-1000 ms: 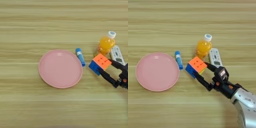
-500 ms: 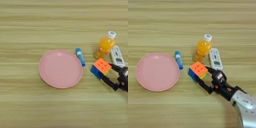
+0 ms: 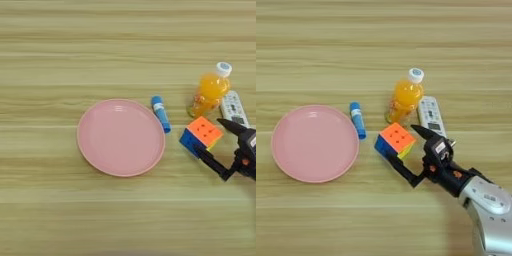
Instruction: Move the objects on the table
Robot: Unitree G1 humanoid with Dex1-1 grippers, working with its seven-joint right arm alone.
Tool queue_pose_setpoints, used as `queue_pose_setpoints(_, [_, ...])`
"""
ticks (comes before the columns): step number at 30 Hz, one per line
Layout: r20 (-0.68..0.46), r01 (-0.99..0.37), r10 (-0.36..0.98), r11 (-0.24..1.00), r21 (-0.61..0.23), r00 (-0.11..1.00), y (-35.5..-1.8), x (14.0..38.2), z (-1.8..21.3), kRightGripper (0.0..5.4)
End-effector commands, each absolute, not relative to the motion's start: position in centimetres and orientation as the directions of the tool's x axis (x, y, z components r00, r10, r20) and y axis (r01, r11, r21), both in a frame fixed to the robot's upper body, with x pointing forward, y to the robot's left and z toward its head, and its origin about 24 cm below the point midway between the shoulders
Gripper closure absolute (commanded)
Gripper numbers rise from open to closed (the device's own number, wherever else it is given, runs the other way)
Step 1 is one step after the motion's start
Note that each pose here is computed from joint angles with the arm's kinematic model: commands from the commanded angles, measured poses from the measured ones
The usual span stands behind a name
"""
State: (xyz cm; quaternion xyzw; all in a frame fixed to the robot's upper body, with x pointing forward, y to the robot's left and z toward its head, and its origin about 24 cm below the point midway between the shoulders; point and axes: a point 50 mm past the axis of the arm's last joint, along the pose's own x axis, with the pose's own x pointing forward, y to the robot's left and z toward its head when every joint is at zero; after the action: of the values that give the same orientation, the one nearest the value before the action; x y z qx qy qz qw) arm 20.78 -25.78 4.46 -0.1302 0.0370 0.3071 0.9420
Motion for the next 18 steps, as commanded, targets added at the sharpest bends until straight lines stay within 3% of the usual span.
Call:
queue_pose_setpoints(1, [-0.001, -0.548, 0.570, 0.789, -0.278, 0.821, -25.4, 22.1, 8.3, 0.03])
queue_pose_setpoints(8, [0.108, -0.655, 0.684, 0.724, -0.215, 0.721, -22.9, 20.8, 11.3, 0.03])
queue_pose_setpoints(13, [0.036, -0.783, 0.804, 0.587, -0.205, 0.593, -19.5, 19.1, 10.0, 0.03])
queue_pose_setpoints(18, [-0.053, -0.850, 0.860, 0.491, -0.188, 0.508, -18.3, 17.8, 8.6, 0.03])
